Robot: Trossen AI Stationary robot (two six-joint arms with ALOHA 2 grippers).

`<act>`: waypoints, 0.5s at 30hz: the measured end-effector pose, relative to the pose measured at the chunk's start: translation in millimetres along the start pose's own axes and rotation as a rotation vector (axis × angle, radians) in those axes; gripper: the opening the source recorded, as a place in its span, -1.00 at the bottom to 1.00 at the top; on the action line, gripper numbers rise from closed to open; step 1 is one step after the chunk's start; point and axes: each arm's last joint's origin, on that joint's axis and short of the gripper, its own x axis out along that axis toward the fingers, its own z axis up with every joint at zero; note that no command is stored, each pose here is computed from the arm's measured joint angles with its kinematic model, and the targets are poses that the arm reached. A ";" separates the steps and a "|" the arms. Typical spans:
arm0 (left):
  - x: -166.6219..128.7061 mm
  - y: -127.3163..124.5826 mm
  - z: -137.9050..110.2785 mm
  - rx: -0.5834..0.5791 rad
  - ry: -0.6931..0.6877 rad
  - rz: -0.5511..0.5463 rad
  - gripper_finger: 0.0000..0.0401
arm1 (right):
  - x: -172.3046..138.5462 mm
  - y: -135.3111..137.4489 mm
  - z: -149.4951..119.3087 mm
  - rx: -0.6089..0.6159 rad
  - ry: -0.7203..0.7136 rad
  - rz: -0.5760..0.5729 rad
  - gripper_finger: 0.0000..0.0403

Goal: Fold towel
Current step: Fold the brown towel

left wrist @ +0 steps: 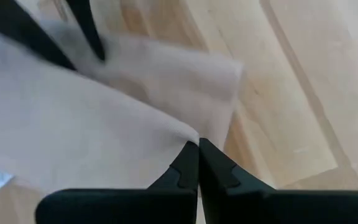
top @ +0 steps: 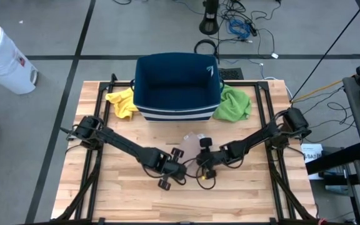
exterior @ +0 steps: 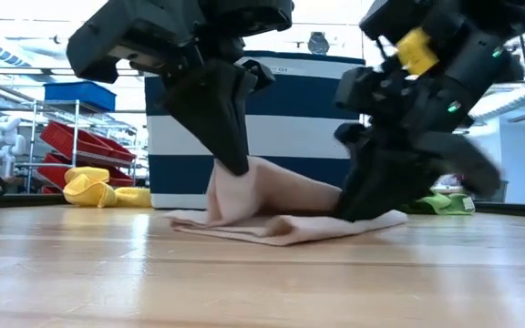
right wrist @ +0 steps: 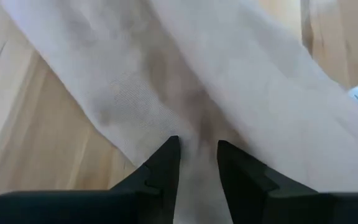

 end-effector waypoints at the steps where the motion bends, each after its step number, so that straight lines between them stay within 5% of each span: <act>1: 0.3 0.5 -0.1 -0.001 0.001 0.000 -1.00 | -6.8 0.0 -0.6 -0.017 0.016 0.004 -0.50; 9: 12.9 0.2 -2.3 0.006 0.024 -0.005 -1.00 | -65.0 -7.1 0.2 -0.107 0.066 -0.039 -0.49; 15: 14.3 0.0 -2.1 0.006 0.022 -0.004 -1.00 | -65.5 -17.2 0.8 -0.148 0.079 -0.159 -0.25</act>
